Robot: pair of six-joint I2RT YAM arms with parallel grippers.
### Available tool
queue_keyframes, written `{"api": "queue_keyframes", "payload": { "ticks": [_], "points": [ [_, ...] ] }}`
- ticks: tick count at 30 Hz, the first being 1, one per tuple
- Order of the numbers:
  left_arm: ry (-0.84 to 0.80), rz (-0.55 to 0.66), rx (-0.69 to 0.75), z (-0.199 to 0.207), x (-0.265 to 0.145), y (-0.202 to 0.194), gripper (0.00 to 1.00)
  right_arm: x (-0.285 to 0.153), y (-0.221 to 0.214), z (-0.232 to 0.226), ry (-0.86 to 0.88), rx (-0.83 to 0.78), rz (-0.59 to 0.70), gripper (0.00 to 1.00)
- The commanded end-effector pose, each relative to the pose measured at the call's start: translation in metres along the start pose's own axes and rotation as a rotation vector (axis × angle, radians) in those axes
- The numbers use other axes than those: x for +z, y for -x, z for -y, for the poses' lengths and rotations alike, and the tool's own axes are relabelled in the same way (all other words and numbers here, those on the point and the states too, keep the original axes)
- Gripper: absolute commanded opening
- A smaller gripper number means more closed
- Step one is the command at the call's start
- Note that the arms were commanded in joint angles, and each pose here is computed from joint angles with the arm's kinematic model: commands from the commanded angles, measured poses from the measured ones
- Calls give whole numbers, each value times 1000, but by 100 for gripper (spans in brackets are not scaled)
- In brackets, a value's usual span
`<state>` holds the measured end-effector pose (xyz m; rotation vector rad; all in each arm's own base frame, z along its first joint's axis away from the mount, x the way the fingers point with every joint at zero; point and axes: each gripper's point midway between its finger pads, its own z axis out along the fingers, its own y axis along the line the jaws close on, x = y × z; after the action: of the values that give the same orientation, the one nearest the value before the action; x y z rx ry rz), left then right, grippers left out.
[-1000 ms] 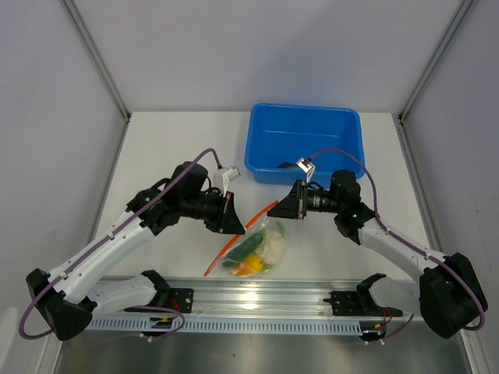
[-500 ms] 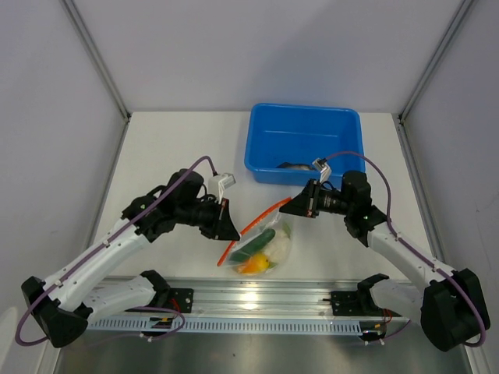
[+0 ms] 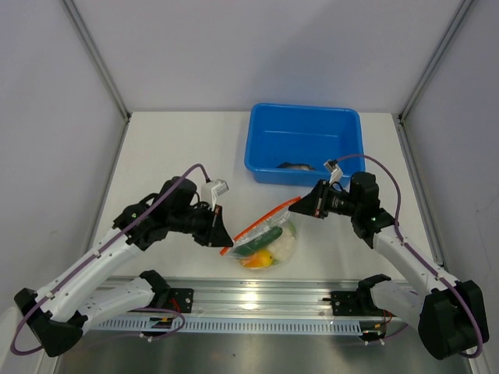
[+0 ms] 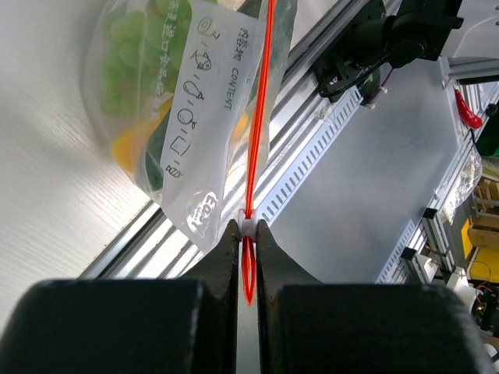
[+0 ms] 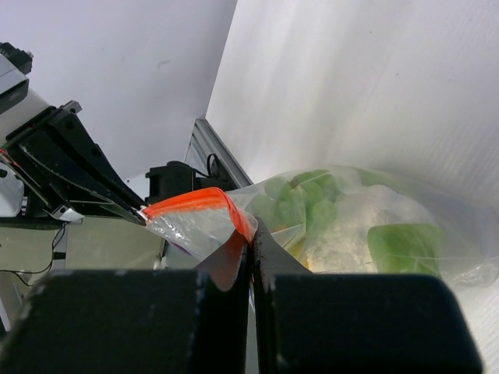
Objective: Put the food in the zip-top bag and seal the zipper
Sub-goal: Zip the zipper food storage bag at the center of the board, then place the zipper food storage bag at the center of the board.
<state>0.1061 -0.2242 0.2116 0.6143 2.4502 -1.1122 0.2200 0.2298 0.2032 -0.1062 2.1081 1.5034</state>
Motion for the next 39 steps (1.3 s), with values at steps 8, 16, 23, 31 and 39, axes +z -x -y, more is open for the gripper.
{"api": "queue_keyframes", "payload": {
  "ticks": [8, 16, 23, 31, 39],
  "points": [
    [29, -33, -37, -5, -14, -28, 1, -3, 9, 11, -52, -27, 51, 0],
    [30, -34, -49, -7, -15, -33, 1, -1, 11, 9, -41, -30, 45, 0],
    [20, -14, -34, -3, -13, -23, 56, 0, 11, 7, -35, -51, 21, 0],
    [-17, 2, 1, 11, 2, 18, 75, 14, 3, -7, 1, -79, -41, 0],
    [-74, -9, 15, 22, 18, 38, 74, 22, 2, -16, 18, -92, -62, 0]
  ]
}}
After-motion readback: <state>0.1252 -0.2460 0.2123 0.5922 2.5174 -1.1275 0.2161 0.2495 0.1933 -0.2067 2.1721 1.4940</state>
